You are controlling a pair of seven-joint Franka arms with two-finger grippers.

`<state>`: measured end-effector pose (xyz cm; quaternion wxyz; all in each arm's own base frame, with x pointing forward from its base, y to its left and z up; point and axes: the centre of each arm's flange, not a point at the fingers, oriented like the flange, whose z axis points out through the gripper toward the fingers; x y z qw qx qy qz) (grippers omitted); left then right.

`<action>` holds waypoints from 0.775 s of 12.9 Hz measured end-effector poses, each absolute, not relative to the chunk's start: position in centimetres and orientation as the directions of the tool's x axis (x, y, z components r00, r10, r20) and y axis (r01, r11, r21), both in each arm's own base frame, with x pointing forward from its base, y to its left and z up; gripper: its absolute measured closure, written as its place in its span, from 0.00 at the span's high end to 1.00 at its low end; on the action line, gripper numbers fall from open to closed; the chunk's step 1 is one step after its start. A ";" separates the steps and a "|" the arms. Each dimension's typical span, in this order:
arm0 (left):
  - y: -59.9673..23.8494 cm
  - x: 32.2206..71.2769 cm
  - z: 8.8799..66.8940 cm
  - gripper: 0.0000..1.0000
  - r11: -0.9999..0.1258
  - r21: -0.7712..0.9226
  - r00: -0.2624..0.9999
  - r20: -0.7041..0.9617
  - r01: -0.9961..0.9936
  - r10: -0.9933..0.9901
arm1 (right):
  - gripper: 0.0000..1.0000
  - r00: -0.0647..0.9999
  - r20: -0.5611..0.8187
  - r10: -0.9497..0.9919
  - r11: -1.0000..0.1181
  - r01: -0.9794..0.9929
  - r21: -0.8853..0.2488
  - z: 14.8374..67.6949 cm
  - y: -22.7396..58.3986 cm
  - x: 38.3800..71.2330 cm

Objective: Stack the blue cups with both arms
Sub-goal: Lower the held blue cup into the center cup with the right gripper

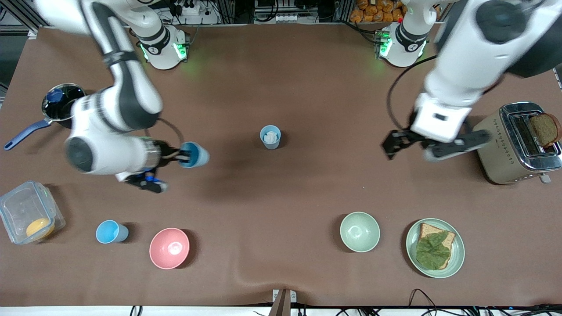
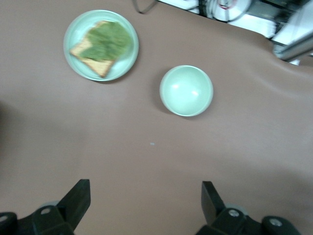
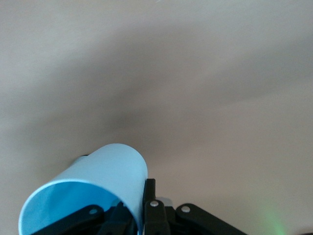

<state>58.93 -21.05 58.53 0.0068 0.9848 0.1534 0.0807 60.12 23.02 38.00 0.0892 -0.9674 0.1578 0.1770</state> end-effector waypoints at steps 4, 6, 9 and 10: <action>-16.1 59.1 62.4 1.00 -0.949 0.064 0.932 0.177 0.310 0.316 | 0.04 0.859 -0.341 -0.381 -0.906 -0.421 -0.049 37.9 34.4 55.2; -13.5 59.0 63.7 1.00 -0.948 0.093 0.932 0.177 0.303 0.315 | 0.04 0.848 -0.316 -0.425 -0.894 -0.448 0.002 37.5 38.0 52.7; -10.7 58.0 65.5 1.00 -0.958 0.082 0.943 0.174 0.273 0.284 | 0.04 0.842 -0.268 -0.469 -0.879 -0.475 0.047 34.4 41.5 49.1; -9.8 57.6 66.0 1.00 -0.964 0.069 0.949 0.169 0.257 0.265 | 0.04 0.840 -0.253 -0.481 -0.873 -0.486 0.046 32.9 42.2 48.1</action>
